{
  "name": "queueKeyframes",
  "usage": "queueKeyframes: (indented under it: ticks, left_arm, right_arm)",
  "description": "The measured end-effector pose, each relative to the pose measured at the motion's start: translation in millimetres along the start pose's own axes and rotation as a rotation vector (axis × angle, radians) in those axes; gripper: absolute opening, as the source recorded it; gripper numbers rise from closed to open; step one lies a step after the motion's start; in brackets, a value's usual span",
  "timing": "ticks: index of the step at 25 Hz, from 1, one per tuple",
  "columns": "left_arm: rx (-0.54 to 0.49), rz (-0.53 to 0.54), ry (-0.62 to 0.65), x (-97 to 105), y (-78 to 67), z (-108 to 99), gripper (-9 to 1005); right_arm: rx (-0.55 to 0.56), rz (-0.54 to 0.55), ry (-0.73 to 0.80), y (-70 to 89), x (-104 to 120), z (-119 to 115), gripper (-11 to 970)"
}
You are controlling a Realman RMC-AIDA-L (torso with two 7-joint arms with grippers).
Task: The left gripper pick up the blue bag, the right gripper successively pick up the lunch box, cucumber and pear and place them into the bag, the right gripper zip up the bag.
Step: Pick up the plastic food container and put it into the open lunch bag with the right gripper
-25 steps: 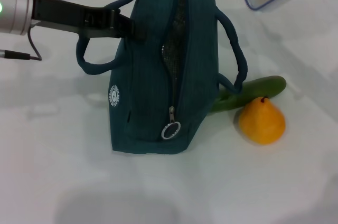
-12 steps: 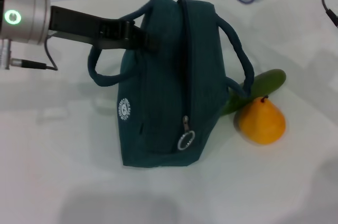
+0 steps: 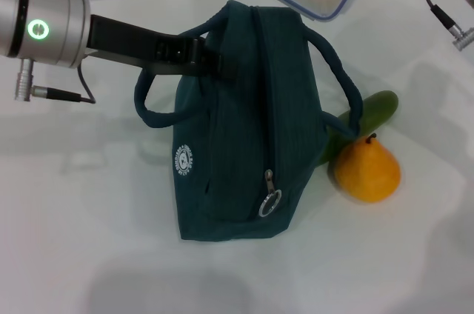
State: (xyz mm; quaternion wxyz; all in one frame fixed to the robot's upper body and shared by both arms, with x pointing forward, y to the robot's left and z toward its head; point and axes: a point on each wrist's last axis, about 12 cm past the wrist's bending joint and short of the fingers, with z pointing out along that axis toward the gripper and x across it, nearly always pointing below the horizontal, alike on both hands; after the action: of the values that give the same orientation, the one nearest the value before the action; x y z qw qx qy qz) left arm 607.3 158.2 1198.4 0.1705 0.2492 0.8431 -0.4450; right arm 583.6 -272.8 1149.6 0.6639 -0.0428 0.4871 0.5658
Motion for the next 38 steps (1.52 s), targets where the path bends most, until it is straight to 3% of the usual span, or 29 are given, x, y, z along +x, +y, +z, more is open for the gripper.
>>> queueKeyframes:
  ticks: [20,38]
  left_arm:
    - [-0.018,0.020,-0.018,-6.1,-1.3,2.9,45]
    - [-0.044,-0.011,-0.074,-10.5,7.5,1.3,44]
  right_arm:
    - [-0.094,0.021,0.055,7.8,9.1,26.5,92]
    - [-0.069,0.071,0.165,10.4,33.6,8.2,89]
